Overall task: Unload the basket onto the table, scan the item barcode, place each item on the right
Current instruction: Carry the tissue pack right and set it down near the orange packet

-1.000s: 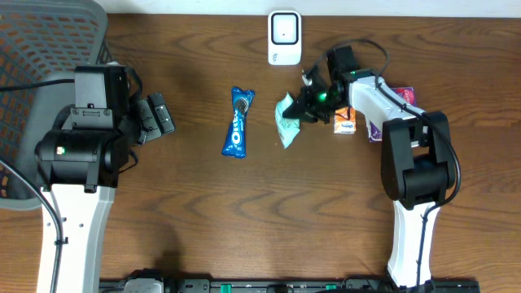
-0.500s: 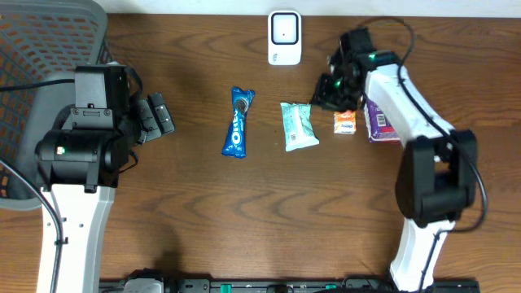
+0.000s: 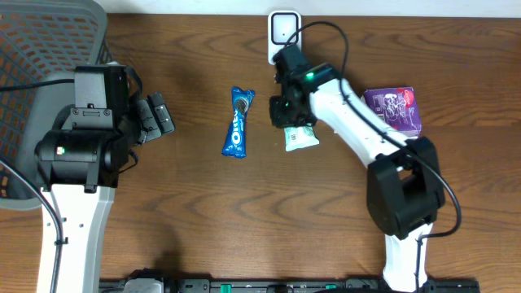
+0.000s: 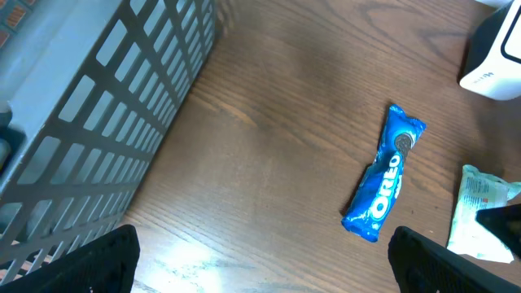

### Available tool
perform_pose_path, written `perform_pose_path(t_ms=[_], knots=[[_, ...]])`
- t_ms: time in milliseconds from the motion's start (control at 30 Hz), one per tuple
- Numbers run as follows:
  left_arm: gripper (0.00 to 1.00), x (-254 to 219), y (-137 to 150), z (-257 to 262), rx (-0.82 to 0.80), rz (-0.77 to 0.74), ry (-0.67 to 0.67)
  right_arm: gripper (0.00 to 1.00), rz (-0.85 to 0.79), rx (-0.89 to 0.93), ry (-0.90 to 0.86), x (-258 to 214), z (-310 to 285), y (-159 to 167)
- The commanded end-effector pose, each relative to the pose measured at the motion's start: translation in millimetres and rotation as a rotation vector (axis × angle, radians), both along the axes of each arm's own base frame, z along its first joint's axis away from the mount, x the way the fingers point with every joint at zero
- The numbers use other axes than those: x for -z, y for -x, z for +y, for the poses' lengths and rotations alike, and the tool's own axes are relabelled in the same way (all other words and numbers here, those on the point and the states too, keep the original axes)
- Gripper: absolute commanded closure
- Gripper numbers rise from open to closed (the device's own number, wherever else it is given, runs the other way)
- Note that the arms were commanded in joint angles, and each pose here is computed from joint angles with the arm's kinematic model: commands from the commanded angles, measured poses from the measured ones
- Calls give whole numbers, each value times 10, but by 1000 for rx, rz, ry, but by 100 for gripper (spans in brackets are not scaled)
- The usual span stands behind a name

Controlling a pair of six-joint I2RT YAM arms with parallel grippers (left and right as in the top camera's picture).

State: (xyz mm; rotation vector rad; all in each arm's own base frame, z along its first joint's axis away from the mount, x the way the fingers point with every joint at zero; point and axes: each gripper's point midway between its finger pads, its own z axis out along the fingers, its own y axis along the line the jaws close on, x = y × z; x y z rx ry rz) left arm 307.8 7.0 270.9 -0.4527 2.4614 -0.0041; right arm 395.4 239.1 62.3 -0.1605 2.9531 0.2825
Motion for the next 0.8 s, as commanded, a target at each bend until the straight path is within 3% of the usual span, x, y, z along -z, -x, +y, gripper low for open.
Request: perform_pose_path(t_ms=[0,533,767], knots=[[2,-25,-7,26,2,-2,-15,81,-16,71,166,211,-288,-62],[2,-24,-7,25,2,-2,-15,83,-62,210,262,468,-872,-455],[2,-25,-8,25,2,-2,-15,91,1,284,158,494,-946,-467]])
